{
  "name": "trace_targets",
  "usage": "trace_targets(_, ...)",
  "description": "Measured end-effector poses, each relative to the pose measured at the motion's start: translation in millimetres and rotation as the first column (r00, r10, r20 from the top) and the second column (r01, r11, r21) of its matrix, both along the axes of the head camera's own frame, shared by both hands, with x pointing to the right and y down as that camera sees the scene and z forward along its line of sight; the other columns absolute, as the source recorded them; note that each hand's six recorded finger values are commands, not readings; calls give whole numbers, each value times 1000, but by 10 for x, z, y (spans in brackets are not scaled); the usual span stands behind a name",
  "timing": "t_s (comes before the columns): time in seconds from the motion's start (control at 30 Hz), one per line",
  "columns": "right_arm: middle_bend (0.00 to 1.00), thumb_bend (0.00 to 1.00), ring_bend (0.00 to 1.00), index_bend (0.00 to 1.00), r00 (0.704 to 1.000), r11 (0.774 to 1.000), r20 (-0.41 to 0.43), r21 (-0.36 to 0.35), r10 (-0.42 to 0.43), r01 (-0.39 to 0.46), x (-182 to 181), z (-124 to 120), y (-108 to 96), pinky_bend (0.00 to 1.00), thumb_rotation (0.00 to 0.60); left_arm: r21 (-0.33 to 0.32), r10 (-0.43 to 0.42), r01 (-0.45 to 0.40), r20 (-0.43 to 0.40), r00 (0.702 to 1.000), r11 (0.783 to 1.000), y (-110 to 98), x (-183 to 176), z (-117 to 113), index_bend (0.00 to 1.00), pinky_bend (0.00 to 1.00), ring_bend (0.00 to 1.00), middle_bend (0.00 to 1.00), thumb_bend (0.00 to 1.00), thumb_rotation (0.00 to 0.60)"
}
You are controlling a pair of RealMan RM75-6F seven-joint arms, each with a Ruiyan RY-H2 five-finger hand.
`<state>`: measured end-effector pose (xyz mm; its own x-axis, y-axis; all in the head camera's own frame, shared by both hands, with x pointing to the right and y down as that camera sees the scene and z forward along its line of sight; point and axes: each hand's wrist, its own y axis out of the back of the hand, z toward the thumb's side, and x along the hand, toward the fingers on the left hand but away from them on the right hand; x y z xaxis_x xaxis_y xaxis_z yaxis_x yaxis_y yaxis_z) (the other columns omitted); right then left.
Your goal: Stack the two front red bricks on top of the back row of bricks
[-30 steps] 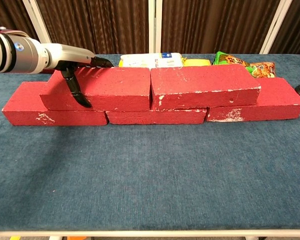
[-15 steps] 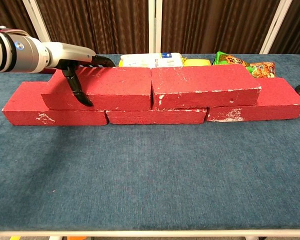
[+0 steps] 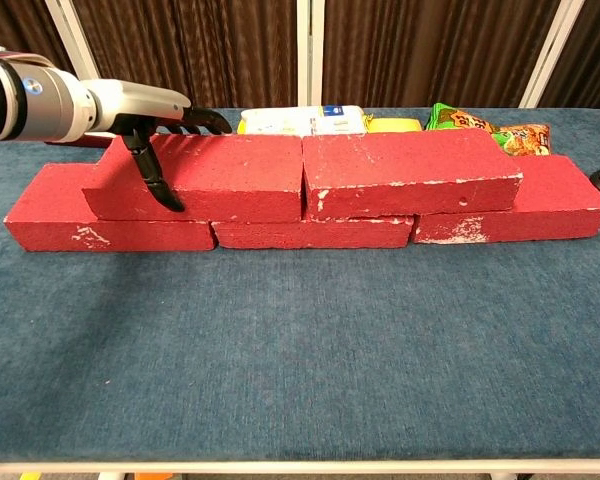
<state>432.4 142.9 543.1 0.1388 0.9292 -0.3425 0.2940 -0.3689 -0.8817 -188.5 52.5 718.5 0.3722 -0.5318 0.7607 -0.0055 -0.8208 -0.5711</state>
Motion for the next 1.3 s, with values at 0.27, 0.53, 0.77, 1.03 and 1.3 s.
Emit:
trace_targets(0.27,0,0,0,0,1000,1000,-1,1,0,0,7,-6,1,0,600,-7,7,-7,2,1000,1000,-5,-3,-29,0,4,0,0,68,600)
trace_targets(0.53,0,0,0,0,1000,1000,-3,4,4,-4,26,-22,6,0,600,6,4,-4,-8,1000,1000,-30,7,-100,0,0,0,0,65,600)
trace_targets(0.77,0,0,0,0,1000,1000,-1,12,7,-7,40,-47,-4,0,600,17,6,-6,-15,1000,1000,-27,-10,-261,0,0,0,0,66,600)
trace_targets(1.03,0,0,0,0,1000,1000,-7,16,19,-18,91,-67,63,0,600,126,-46,55,-76,996,991,-80,-137,-729,0,0,0,0,67,600)
trace_targets(1.3,0,0,0,0,995,1000,-101,19,23,-21,223,-32,287,0,600,457,-94,132,-104,990,880,46,-759,-1328,0,8,0,0,63,600)
